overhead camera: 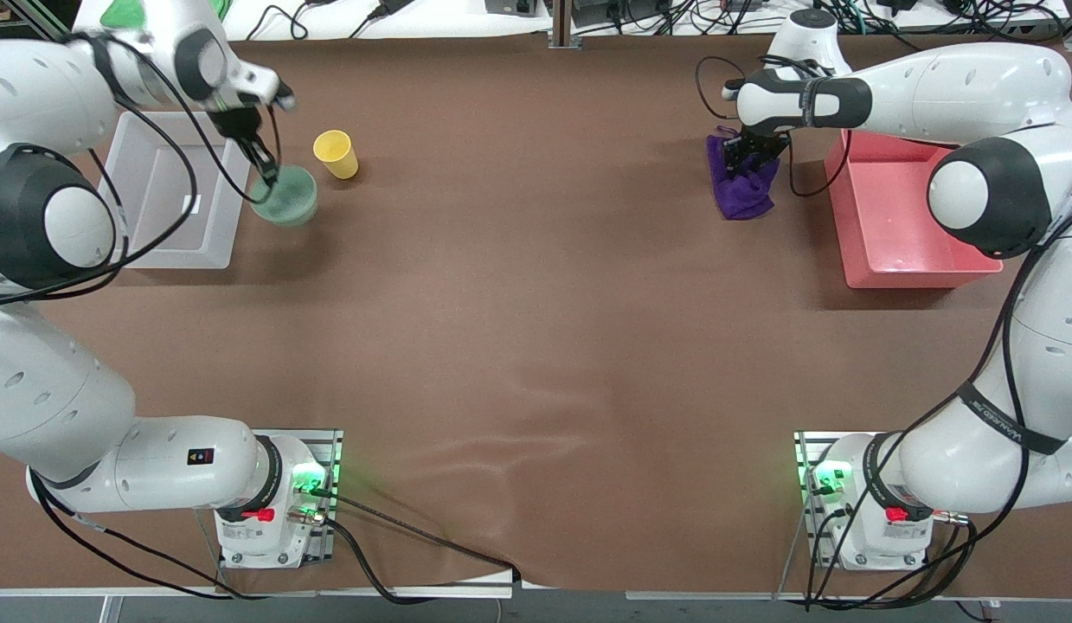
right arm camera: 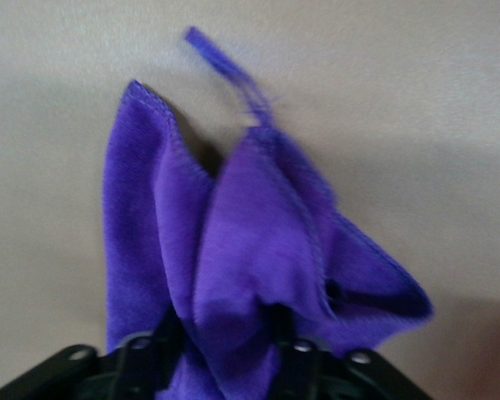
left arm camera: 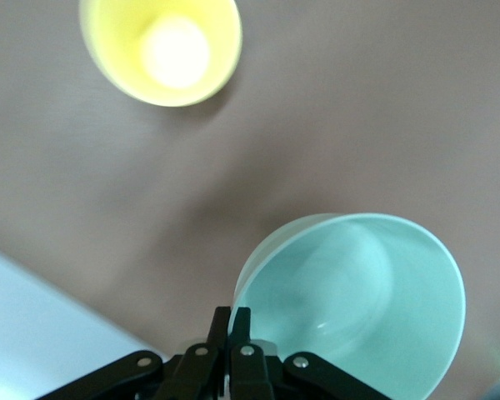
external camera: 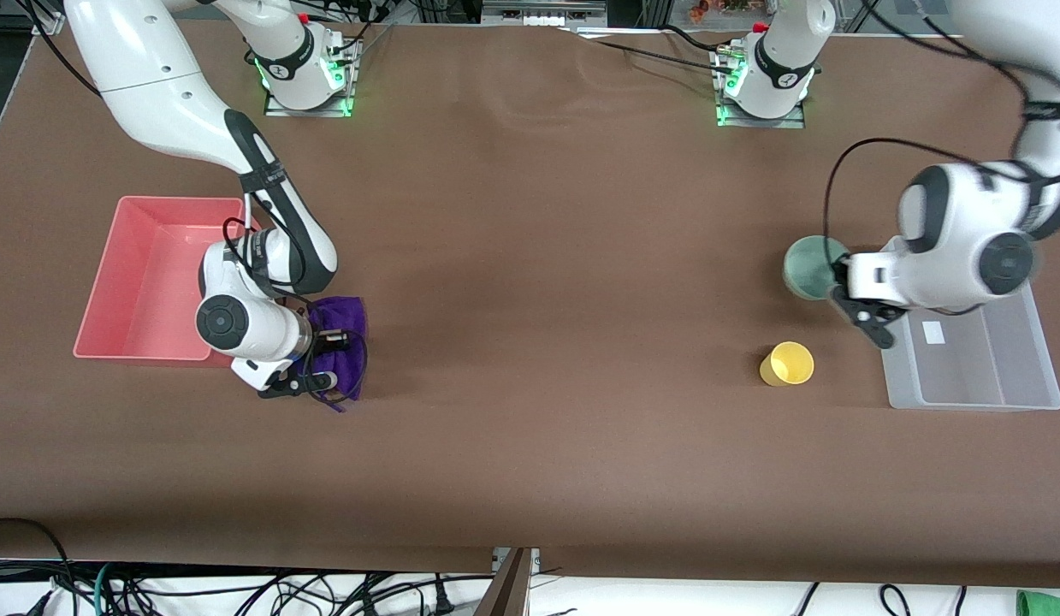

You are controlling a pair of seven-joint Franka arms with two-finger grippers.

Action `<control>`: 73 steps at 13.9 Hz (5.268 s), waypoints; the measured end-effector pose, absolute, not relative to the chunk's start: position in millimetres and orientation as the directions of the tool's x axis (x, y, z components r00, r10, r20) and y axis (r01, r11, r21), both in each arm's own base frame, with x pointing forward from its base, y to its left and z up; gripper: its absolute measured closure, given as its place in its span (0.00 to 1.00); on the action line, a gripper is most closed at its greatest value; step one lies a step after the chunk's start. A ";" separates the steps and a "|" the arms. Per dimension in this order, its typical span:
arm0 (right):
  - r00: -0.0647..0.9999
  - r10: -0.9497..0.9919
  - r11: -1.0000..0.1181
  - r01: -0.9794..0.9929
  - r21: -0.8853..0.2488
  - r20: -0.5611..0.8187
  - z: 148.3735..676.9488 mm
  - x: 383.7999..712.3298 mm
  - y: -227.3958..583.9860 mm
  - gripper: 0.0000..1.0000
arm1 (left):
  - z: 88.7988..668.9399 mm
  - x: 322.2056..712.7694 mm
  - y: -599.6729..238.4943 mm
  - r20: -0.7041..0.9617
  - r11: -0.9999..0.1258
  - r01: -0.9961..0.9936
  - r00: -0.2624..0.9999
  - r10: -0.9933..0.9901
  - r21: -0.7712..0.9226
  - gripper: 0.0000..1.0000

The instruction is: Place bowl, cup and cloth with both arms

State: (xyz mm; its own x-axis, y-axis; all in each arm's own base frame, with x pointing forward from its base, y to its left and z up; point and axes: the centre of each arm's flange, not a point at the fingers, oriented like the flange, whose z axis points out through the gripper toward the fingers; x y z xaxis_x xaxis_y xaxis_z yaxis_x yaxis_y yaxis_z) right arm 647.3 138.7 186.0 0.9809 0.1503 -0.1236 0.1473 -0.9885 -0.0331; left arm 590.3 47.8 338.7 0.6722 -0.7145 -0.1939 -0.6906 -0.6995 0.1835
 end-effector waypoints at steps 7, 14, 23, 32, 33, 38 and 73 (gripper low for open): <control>0.959 0.174 -0.984 0.180 0.008 -0.226 346.1 653.3 100.9 0.93 | 314.7 610.3 229.3 -0.204 -0.701 -0.705 0.675 -0.709 0.107 0.97; 0.902 0.192 -0.979 0.206 -0.005 -0.387 436.8 630.7 -88.5 0.93 | 229.8 612.4 269.7 -0.179 -0.700 -0.707 0.679 -0.712 0.103 0.63; 0.895 0.141 -0.990 0.126 -0.063 -0.424 347.7 601.9 -137.9 0.47 | 334.2 663.3 100.3 -0.111 -0.900 -0.421 0.894 -0.433 0.115 0.00; 0.961 0.246 -0.969 0.242 -0.045 -0.128 529.8 609.5 37.0 0.00 | 197.4 679.7 25.6 -0.153 -0.984 -0.059 0.985 -0.085 0.166 0.51; 0.964 0.245 -0.969 0.242 -0.041 -0.105 541.5 606.7 37.8 0.00 | 189.9 679.0 25.8 -0.156 -0.984 -0.057 0.984 -0.084 0.169 0.63; 0.971 0.237 -0.971 0.236 0.041 0.028 598.7 596.5 24.3 0.00 | 226.1 684.3 32.1 -0.168 -0.985 -0.062 0.982 -0.089 0.158 0.96; 0.988 0.145 -0.988 0.147 0.037 -0.059 586.9 588.5 37.1 0.00 | 559.4 563.9 -76.8 -0.045 -0.989 -0.142 0.989 -0.140 -0.049 0.00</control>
State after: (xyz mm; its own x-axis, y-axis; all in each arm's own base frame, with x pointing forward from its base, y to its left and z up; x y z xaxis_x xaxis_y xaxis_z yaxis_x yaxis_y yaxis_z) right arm 588.5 37.1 586.9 0.9877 0.1448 -0.0586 0.1472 -0.9884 0.0374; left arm 563.9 -76.8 559.4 0.9891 -0.1402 -0.0447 -0.1423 -0.9886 -0.0486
